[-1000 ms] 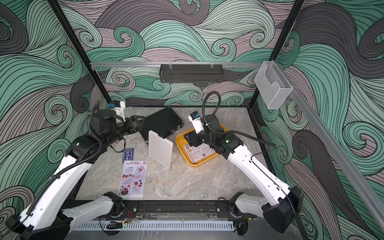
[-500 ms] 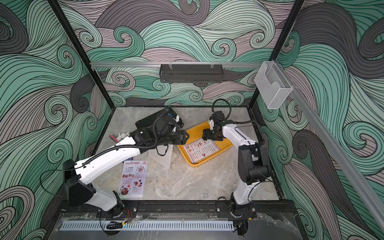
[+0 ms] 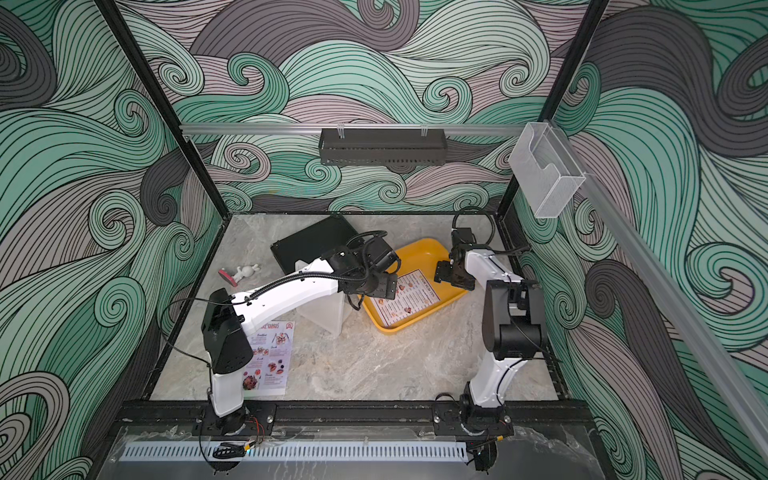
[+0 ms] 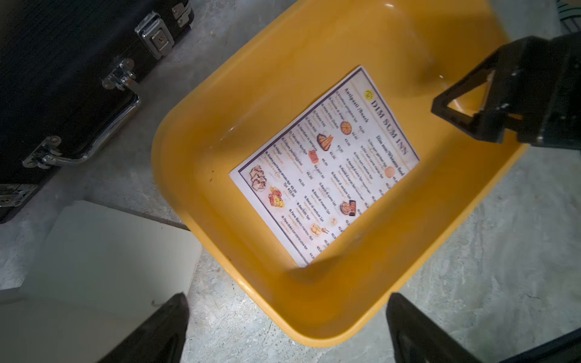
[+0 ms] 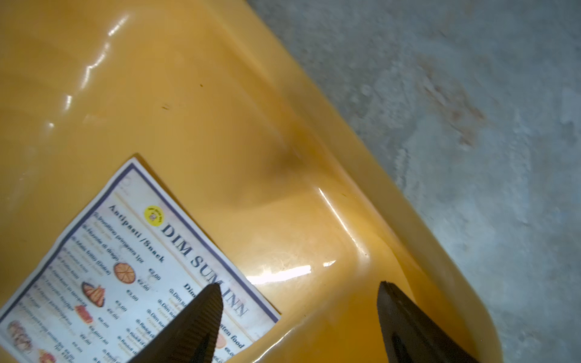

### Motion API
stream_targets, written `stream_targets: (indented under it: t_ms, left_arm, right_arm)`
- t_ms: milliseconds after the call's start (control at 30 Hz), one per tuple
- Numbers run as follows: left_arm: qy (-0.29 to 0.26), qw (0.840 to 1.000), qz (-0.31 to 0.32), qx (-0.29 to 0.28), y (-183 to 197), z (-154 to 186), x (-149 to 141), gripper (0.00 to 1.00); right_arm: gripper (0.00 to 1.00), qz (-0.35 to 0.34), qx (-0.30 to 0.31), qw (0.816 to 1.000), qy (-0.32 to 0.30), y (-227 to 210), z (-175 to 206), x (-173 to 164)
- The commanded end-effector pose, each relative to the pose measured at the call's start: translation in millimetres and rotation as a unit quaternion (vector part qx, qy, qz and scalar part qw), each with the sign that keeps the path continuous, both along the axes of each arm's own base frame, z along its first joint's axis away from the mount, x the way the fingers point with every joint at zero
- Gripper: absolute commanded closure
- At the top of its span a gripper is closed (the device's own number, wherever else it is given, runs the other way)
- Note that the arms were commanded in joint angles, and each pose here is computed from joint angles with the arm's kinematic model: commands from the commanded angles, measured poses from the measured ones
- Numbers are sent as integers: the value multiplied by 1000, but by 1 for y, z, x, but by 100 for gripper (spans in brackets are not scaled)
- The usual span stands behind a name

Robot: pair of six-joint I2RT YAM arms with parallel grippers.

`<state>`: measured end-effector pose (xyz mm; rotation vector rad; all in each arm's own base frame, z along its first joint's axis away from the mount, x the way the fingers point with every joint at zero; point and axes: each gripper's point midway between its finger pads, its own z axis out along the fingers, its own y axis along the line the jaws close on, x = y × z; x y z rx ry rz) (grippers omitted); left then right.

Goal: Replace the menus in the menu holders
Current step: Adjust the storage box at the center of the board, then pick up the menu from the storage box.

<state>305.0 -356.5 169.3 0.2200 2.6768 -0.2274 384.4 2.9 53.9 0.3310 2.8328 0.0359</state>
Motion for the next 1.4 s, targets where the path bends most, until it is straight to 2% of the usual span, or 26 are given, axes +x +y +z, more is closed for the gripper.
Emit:
stream_targets:
  t_ms: [0,133,400,467,533,667,800,900,1067,1233,1367]
  left_arm:
    - [7,999,16,42,12,-7,0,2]
    - [5,999,17,43,7,-11,5,2]
    - [20,998,31,51,4,-34,9,1]
    - [25,998,33,50,3,-40,12,3]
    - [29,998,37,46,2,-48,17,6]
    - [36,997,48,40,3,-62,29,14]
    - [51,996,63,45,9,-75,35,16]
    - [65,995,63,37,9,-84,35,18]
    - [83,995,45,-21,-6,-93,32,24]
    - [81,994,24,-68,-21,-94,37,24]
    - [80,993,22,-83,-25,-93,43,22]
  right_arm:
    - [20,-60,-43,997,4,-25,4,-17]
    - [23,-111,-74,991,5,-44,7,-41]
    - [25,-143,-67,987,-20,-45,19,-80]
    - [25,-103,-37,993,-38,-33,21,-71]
    - [24,-40,19,998,-52,-8,24,-55]
    - [22,32,109,992,-58,28,21,-27]
    - [21,50,135,989,-33,38,2,-19]
    - [21,54,132,990,-21,37,-11,-19]
    - [22,75,188,979,7,58,-27,-28]
    - [21,88,258,962,27,85,-41,-41]
    - [19,106,280,954,36,104,-43,-46]
